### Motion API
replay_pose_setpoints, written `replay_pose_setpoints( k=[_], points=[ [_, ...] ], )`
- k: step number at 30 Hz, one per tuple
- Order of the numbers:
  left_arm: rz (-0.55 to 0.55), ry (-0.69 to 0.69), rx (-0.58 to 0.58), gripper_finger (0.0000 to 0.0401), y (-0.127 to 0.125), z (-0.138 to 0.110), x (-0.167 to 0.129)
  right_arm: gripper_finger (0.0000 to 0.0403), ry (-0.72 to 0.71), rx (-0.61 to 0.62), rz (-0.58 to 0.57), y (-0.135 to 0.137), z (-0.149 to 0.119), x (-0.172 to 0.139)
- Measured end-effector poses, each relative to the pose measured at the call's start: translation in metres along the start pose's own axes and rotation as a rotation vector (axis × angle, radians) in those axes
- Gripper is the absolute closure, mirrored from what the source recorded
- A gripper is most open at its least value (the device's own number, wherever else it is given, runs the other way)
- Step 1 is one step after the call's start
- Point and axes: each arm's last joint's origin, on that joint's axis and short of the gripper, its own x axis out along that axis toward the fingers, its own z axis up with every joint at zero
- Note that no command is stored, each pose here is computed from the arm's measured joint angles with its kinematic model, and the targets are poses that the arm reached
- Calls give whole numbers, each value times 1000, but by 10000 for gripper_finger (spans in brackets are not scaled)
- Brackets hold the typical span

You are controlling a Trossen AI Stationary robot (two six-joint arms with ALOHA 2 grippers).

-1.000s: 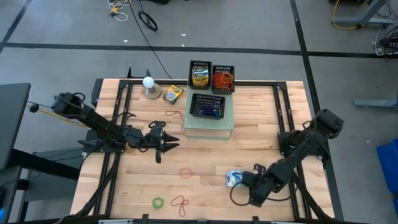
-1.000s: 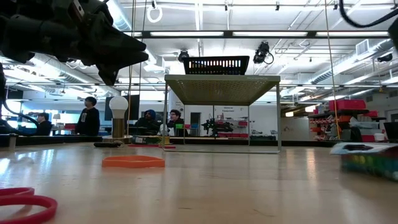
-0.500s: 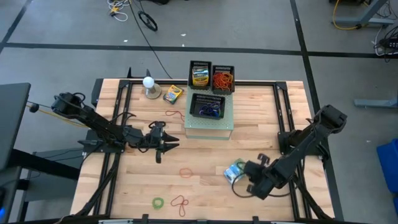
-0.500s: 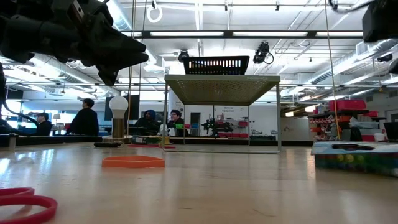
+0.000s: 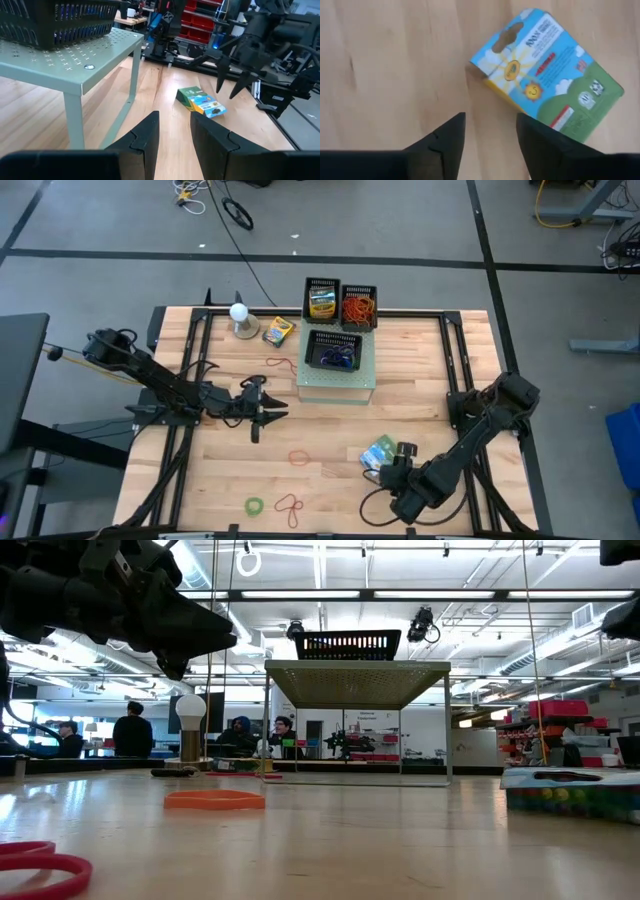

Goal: Pick & Place Office Desk Supplies
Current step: Put the yellow crayon box into the top left black bin on the shelf

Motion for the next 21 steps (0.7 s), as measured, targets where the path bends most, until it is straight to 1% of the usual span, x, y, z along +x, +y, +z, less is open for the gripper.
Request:
replay_pose_setpoints(
  k=[5,9,15,18,21],
  points=[
    [1,4,2,282,0,0,0,185,40,-59,-55,7,0,12],
    [1,4,4,282,0,0,0,168,35,-100,-79,8,-2,14],
    [1,4,4,282,0,0,0,165,2,-224,-109,10,-5,13],
    [1,5,5,282,0,-1,0,165,-38,-281,-145,9,-4,13],
    [10,3,5,282,0,-1,0,172,-84,-364,-187,8,-1,13]
  ],
)
